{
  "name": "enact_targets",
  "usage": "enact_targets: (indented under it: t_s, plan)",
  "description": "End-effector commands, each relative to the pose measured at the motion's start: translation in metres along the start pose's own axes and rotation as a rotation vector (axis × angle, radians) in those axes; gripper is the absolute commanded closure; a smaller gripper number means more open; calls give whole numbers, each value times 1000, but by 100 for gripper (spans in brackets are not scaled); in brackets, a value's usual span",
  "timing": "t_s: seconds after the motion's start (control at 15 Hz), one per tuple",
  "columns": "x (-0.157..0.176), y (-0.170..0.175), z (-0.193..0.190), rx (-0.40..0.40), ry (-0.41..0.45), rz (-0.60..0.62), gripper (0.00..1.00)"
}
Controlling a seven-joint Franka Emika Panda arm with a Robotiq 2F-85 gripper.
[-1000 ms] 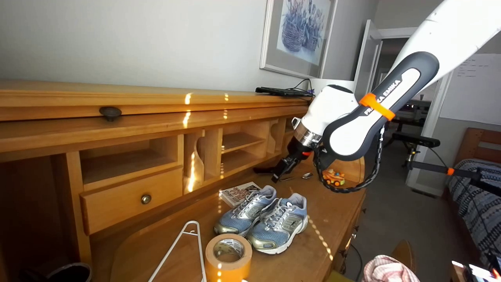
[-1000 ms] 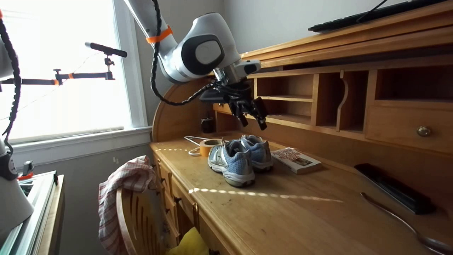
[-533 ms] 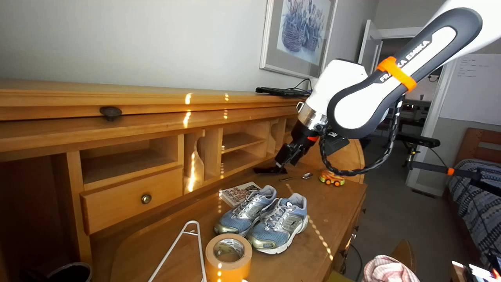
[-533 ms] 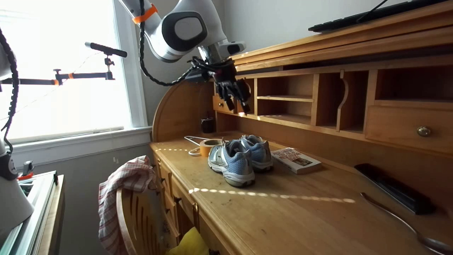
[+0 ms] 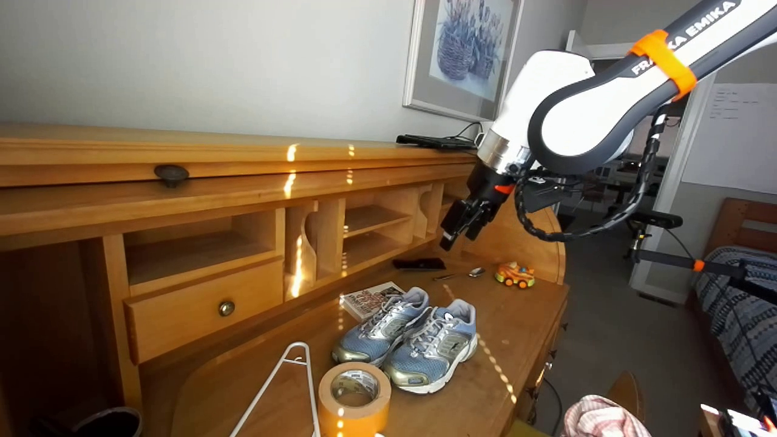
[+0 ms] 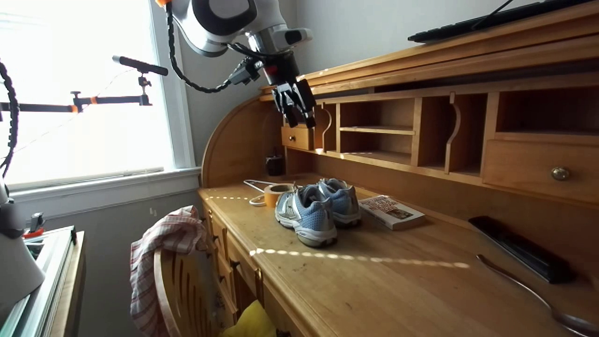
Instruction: Remove the white book from the middle compartment and put it on the desk
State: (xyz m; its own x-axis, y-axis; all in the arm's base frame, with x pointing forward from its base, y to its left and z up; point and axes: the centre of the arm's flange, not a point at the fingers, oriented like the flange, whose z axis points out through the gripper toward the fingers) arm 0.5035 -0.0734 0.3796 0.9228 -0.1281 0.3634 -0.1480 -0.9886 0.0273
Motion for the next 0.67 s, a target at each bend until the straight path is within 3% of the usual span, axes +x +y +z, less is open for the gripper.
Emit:
enact_targets:
  t_s: [0.0,0.6]
  plan:
    - [-15,-1,-22,-8,-19,15,0]
    - [-5,1,-19,-2,7,1,0]
